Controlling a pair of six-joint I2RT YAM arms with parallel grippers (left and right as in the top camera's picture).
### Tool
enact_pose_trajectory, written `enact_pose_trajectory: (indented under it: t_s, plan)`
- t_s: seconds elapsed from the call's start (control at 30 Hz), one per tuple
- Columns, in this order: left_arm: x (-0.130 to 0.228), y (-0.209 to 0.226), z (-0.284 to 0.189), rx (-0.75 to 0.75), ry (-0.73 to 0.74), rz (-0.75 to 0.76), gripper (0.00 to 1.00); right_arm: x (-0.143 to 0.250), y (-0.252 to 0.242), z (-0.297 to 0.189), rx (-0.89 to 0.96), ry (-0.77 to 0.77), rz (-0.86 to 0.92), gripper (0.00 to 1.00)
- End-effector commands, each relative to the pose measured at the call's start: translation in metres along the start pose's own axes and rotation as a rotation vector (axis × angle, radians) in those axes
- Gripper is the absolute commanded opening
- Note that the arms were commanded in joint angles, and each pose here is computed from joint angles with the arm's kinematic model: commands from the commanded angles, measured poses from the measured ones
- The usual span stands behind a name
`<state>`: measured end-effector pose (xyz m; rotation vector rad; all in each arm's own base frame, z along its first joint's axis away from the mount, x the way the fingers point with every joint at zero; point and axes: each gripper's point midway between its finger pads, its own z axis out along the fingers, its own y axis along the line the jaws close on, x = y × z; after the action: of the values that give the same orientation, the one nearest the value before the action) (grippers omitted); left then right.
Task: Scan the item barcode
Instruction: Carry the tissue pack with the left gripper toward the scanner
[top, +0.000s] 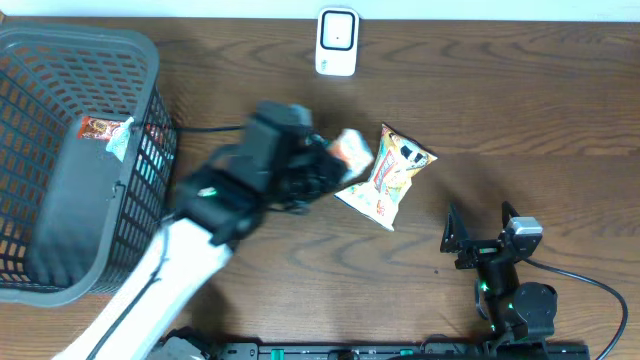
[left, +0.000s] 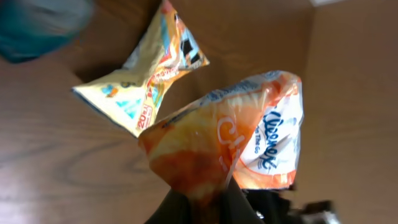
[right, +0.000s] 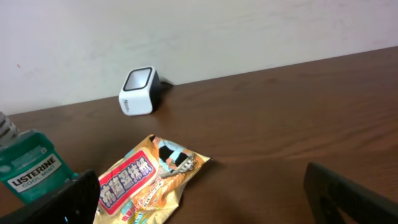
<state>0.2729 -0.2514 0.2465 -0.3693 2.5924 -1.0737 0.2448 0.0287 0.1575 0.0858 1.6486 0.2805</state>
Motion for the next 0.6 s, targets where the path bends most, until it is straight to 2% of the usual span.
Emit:
enact_pose_trajectory:
  t_s: [0.0, 0.3, 0.57]
  plan:
    - [0.003, 0.009, 0.042, -0.108, -0.043, 0.097, 0.08, 0.000, -0.001, 0.000, 0.003, -0.002, -0.009, 0.99]
    - [0.050, 0.021, 0.135, -0.172, 0.103, 0.167, 0.08, 0.000, -0.001, 0.000, 0.003, -0.002, -0.009, 0.99]
    - [0.100, 0.040, 0.164, -0.219, 0.278, 0.168, 0.08, 0.000, -0.001, 0.000, 0.003, -0.002, -0.009, 0.99]
